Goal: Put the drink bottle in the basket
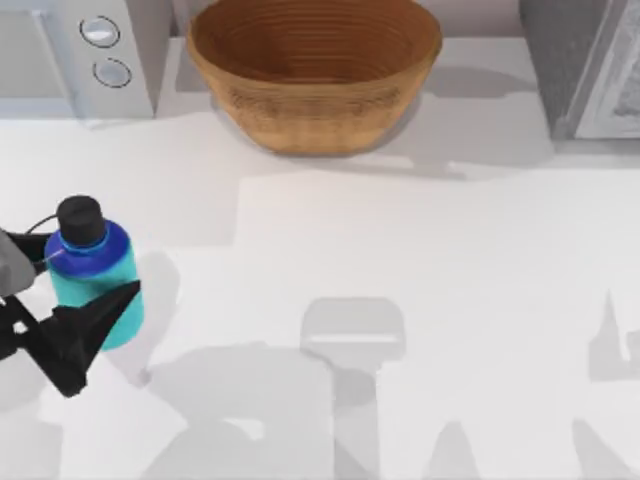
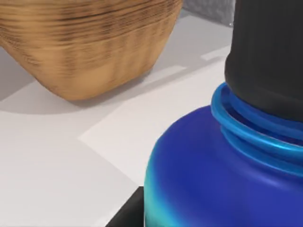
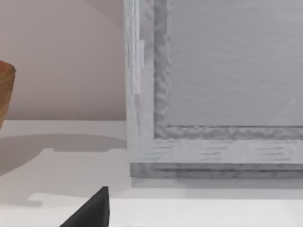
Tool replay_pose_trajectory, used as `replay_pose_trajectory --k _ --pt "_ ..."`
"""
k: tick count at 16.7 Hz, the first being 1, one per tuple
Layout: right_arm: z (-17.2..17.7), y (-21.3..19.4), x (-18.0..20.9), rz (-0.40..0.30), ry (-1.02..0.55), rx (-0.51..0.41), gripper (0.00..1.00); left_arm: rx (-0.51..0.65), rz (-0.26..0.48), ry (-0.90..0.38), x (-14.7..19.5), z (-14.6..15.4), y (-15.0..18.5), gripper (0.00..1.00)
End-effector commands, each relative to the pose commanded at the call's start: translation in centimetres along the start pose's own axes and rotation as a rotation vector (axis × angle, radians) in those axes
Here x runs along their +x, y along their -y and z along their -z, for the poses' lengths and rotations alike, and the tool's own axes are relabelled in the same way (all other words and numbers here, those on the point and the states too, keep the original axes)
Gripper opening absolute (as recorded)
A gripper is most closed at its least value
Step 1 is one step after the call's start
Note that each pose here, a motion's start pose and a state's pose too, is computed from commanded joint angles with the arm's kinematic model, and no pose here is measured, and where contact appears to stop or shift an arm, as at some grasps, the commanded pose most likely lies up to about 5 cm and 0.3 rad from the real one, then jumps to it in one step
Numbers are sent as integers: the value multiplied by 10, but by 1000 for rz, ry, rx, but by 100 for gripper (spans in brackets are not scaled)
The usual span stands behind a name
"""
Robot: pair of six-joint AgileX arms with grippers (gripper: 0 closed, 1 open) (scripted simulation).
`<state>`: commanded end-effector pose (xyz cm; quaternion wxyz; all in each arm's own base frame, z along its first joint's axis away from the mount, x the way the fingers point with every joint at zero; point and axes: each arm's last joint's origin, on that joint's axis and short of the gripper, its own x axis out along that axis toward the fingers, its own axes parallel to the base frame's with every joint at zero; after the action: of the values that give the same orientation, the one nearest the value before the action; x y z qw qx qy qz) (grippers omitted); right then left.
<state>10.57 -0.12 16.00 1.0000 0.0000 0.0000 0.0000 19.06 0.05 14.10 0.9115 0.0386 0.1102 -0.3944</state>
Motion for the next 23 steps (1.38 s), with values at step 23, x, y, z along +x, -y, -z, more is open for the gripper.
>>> replay_pose_trajectory --k 23 --pt "0 0 0 0 0 0 100 23 21 25 5 -102 -42 0"
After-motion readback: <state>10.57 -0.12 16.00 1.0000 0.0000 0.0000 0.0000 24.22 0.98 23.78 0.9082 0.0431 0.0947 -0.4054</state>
